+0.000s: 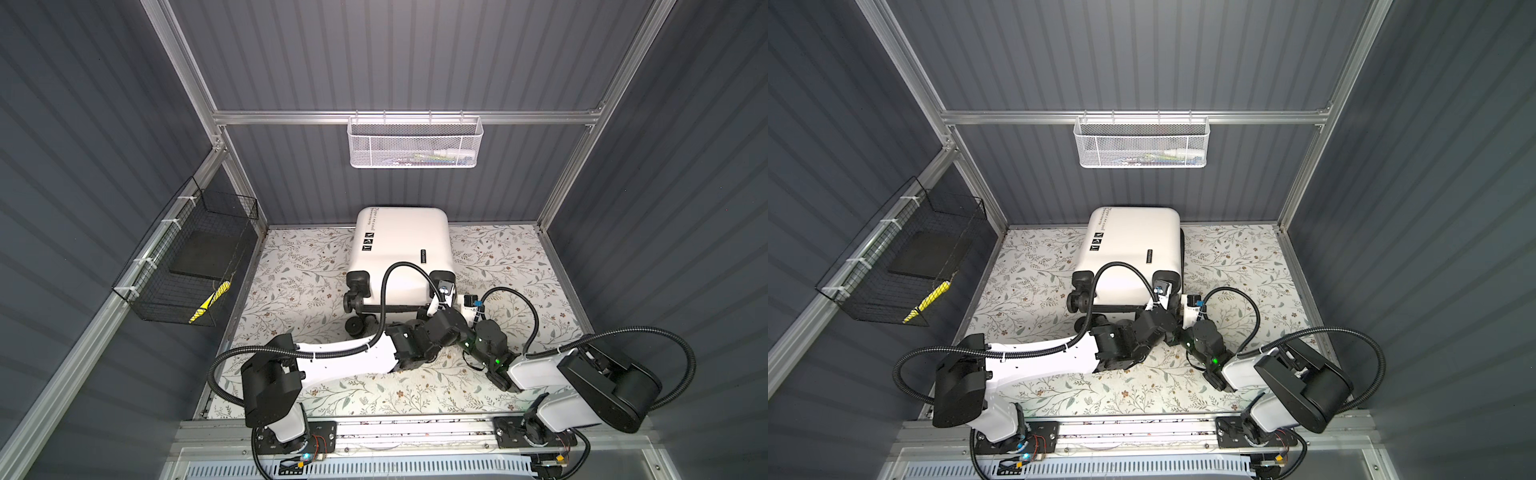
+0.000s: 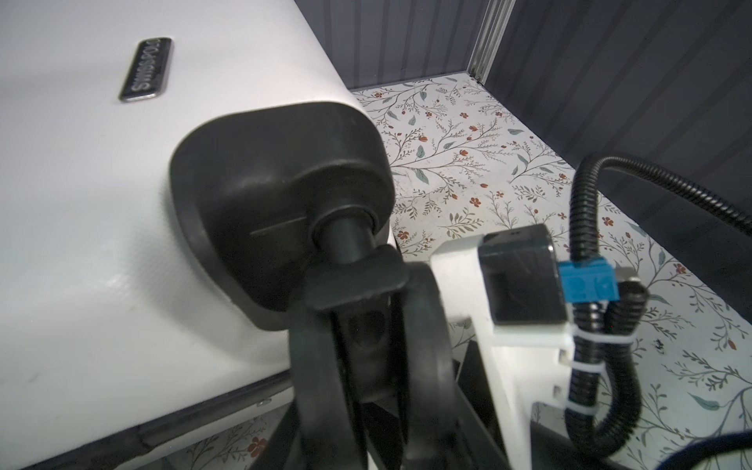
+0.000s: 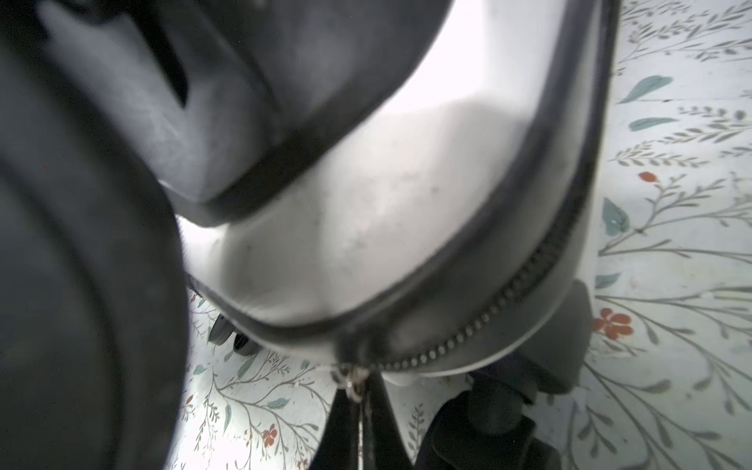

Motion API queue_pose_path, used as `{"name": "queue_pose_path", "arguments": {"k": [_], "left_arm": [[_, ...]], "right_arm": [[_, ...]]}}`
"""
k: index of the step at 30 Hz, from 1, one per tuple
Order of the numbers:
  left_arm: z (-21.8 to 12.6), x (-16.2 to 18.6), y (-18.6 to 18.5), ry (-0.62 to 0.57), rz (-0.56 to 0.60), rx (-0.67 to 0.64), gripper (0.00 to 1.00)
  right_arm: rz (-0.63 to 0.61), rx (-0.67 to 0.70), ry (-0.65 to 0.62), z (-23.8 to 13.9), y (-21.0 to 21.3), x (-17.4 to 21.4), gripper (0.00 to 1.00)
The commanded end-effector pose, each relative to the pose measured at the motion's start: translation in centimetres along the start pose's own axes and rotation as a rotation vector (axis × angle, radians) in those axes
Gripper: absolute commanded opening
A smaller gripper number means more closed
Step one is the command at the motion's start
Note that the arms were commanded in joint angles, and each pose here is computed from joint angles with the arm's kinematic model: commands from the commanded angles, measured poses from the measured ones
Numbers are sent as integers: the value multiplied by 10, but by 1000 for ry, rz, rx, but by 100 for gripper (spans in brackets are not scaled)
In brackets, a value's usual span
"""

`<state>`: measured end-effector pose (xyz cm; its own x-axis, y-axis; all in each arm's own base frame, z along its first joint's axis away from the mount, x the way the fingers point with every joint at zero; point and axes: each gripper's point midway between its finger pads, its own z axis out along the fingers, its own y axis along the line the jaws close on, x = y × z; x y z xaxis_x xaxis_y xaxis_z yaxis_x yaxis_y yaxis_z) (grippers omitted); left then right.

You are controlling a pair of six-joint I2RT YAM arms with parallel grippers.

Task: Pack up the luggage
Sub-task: 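Hold the zipper pull with the right gripper and draw it along the seam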

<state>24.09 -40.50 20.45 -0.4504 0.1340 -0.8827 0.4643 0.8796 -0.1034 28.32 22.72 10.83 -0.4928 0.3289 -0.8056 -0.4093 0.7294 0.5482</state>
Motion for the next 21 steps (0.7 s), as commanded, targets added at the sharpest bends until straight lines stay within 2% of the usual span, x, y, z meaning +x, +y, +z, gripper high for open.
{"name": "queue_pose_path", "arguments": {"k": [1,6,13,21], "left_arm": [[-42,-82,-30,-205,-124,164,0],[-41,-79,-28,-201,-125,153,0],[-43,-79,-26,-202,-126,148,0],[-44,-77,-22,-199,-122,140,0]], "right_arm": [[52,160,-137,-11,-31,-23,0],[93,256,-193,-24,-50,-27,0],[70,332,-196,-31,-61,-29,0],[112,366,-193,-39,-87,-39,0]]}}
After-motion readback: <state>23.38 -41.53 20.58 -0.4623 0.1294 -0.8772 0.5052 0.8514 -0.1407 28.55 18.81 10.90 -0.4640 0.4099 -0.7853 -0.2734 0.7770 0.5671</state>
